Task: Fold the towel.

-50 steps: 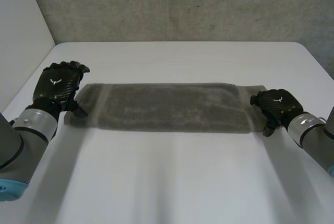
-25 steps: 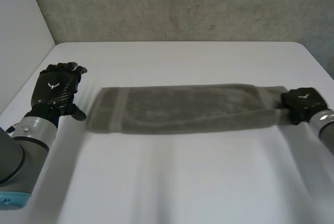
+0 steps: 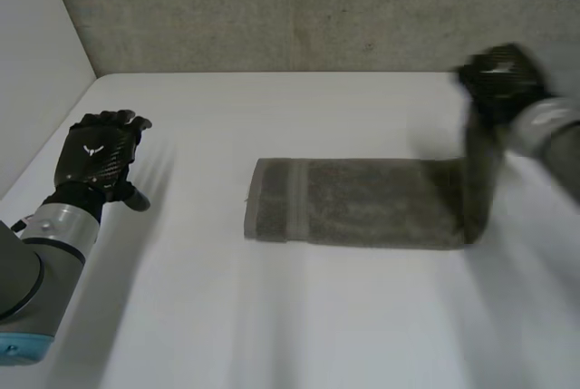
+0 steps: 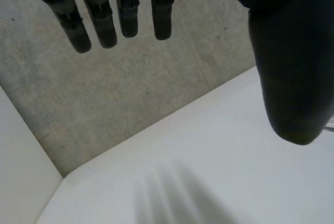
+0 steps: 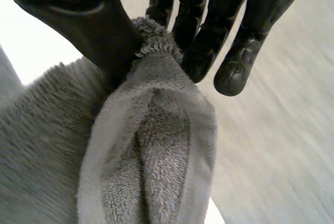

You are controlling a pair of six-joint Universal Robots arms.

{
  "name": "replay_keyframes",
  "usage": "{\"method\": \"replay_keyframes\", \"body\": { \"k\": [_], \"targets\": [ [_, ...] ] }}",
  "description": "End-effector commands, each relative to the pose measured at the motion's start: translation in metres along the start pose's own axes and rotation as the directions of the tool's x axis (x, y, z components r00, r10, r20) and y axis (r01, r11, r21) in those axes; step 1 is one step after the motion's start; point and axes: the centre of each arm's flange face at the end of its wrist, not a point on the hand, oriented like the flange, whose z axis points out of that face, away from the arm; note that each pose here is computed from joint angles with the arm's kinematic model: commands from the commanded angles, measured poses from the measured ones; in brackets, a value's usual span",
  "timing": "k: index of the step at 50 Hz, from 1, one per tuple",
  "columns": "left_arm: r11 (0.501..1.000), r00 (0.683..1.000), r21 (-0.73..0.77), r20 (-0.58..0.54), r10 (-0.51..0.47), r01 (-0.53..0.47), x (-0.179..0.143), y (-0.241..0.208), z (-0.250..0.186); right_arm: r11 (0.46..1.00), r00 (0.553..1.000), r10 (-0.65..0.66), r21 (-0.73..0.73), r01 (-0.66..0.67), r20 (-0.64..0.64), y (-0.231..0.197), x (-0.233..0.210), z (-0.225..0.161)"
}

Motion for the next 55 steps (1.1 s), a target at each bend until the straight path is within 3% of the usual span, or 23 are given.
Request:
{"method": "replay_keyframes", "body": {
  "k": [1,9,15,23,30,38,40,41,43,46,48,55],
  "targets": [
    [1.000,1.000,-0.006,-0.005,-0.001,0.001,0.002,0.001,-0.001,0.992,0.962,-0.051,0.122,0.018,0.268,-0.052,-0.152,-0.003],
    [1.000,1.000,-0.008,-0.006,-0.002,0.001,0.002,0.001,-0.002,0.982,0.913,-0.142,0.172,0.080,0.384,-0.045,-0.234,-0.006],
    [1.000,1.000,0.007,-0.004,0.002,-0.002,0.001,-0.004,-0.002,0.978,0.918,-0.138,0.197,0.067,0.372,-0.054,-0.235,-0.005],
    [1.000,1.000,0.023,-0.004,0.005,-0.005,0.002,-0.009,-0.003,0.983,0.951,-0.110,0.173,0.061,0.288,-0.068,-0.209,-0.008],
    [0.998,1.000,0.061,-0.017,0.009,-0.008,0.005,-0.020,-0.002,0.976,0.965,0.188,0.070,-0.204,0.182,-0.067,-0.125,-0.019],
    [0.987,0.988,0.158,-0.154,0.020,0.005,0.048,-0.055,-0.002,0.935,0.931,0.354,-0.066,-0.349,0.094,-0.024,-0.080,-0.041],
    [0.986,0.968,0.164,-0.251,0.014,0.028,0.078,-0.067,-0.008,0.931,0.928,0.362,-0.090,-0.355,0.084,-0.014,-0.076,-0.046],
    [0.986,0.968,0.164,-0.251,0.014,0.028,0.078,-0.067,-0.008,0.926,0.926,0.370,-0.105,-0.361,0.073,-0.003,-0.072,-0.050],
    [0.990,0.934,0.125,-0.356,-0.013,0.061,0.113,-0.066,-0.012,0.922,0.924,0.378,-0.115,-0.369,0.062,0.006,-0.069,-0.054],
    [0.992,0.916,0.103,-0.399,-0.027,0.074,0.130,-0.064,-0.012,0.913,0.917,0.394,-0.139,-0.383,0.063,0.025,-0.072,-0.059],
    [0.995,0.882,0.063,-0.469,-0.036,0.074,0.161,-0.056,-0.012,0.910,0.914,0.400,-0.148,-0.387,0.069,0.032,-0.076,-0.062],
    [0.999,0.852,-0.004,-0.523,-0.042,0.046,0.196,-0.026,0.001,0.898,0.902,0.424,-0.168,-0.407,0.078,0.049,-0.088,-0.063]
  ]
}}
